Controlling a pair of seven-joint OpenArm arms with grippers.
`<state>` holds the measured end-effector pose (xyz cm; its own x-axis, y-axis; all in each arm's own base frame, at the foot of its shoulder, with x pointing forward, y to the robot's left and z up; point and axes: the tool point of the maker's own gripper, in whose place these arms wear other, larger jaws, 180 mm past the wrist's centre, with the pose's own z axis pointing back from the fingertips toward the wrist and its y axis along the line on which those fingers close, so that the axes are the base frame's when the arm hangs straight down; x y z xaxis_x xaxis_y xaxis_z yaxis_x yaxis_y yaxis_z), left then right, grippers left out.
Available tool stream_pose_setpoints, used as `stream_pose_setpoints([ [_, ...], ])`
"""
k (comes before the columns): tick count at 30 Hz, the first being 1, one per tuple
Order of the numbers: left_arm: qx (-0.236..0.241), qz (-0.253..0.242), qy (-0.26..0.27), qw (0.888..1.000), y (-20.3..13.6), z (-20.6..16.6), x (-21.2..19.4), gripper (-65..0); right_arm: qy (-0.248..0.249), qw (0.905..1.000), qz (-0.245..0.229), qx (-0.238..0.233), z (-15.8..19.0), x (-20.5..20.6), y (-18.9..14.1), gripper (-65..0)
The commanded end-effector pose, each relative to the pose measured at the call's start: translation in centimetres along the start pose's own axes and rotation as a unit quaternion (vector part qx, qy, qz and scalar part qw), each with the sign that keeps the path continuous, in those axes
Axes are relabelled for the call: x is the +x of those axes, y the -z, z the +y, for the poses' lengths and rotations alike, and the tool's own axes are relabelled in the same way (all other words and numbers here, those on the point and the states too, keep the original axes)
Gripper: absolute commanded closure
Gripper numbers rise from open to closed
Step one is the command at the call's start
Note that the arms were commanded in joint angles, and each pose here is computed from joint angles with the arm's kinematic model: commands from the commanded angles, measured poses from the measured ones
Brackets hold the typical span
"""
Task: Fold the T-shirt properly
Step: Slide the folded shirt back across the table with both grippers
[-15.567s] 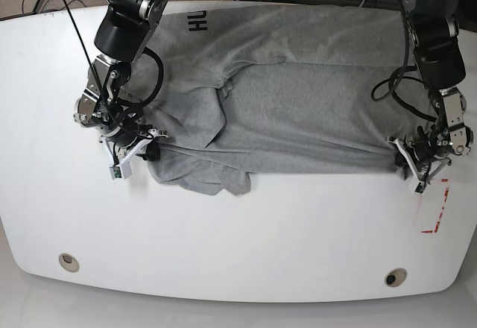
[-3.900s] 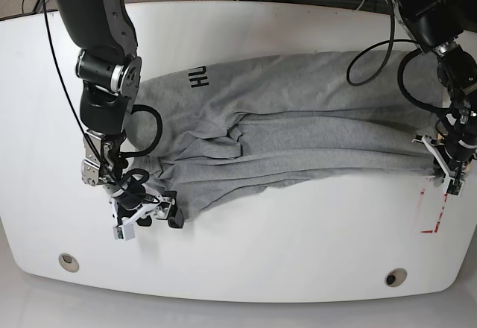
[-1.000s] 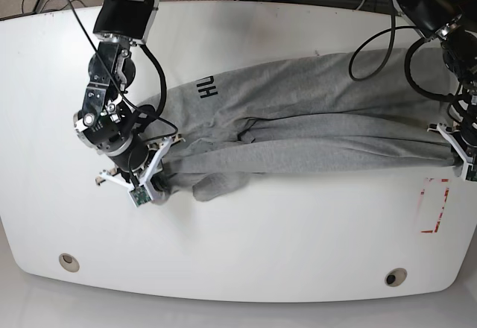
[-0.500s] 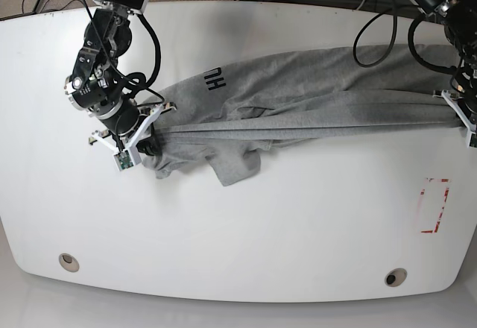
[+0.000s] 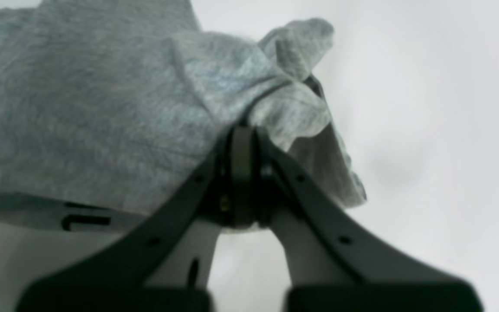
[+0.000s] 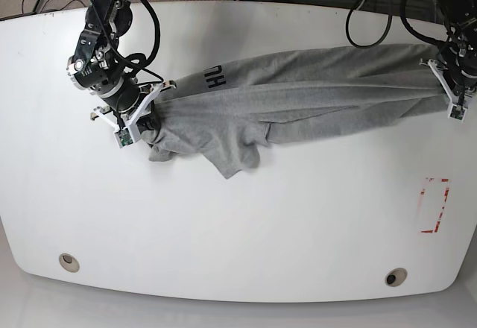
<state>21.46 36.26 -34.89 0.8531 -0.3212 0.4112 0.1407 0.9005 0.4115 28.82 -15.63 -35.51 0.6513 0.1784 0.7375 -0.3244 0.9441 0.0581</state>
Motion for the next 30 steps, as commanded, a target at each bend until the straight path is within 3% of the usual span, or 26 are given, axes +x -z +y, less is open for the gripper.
stream_pose_setpoints([
  [1,0.012,-0.007,0.012,1.000,-0.4,0.8,0.6,-6.1,-0.004,0.9998,-0.022,-0.003,-0.2,1.1,-0.4,-10.8],
  [6,0.010,-0.006,0.014,1.000,-0.4,0.5,0.5,-26.9,-0.001,0.9998,-0.018,-0.004,-0.1,0.7,-0.5,-34.1],
  [9,0.010,-0.007,0.014,1.000,-0.4,0.6,0.6,-35.7,-0.005,0.9997,-0.025,-0.003,0.1,1.1,-0.8,-43.3],
  [11,0.011,-0.010,0.016,1.000,-0.5,0.6,0.8,-36.4,-0.013,0.9992,-0.036,-0.005,0.2,1.8,-1.3,-45.7],
  [20,0.027,-0.044,0.017,0.999,-1.3,1.3,3.4,-33.9,-0.006,0.9954,-0.095,0.011,2.7,5.8,-1.4,-45.8],
  [25,0.021,-0.044,0.011,0.999,-0.8,1.2,3.4,-33.9,0.006,0.9952,-0.088,0.043,4.4,5.8,0.5,-45.2],
  [30,0.002,-0.020,-0.006,1.000,0.9,0.8,2.3,-33.9,0.024,0.9941,-0.079,0.070,5.4,4.8,2.8,-33.1],
])
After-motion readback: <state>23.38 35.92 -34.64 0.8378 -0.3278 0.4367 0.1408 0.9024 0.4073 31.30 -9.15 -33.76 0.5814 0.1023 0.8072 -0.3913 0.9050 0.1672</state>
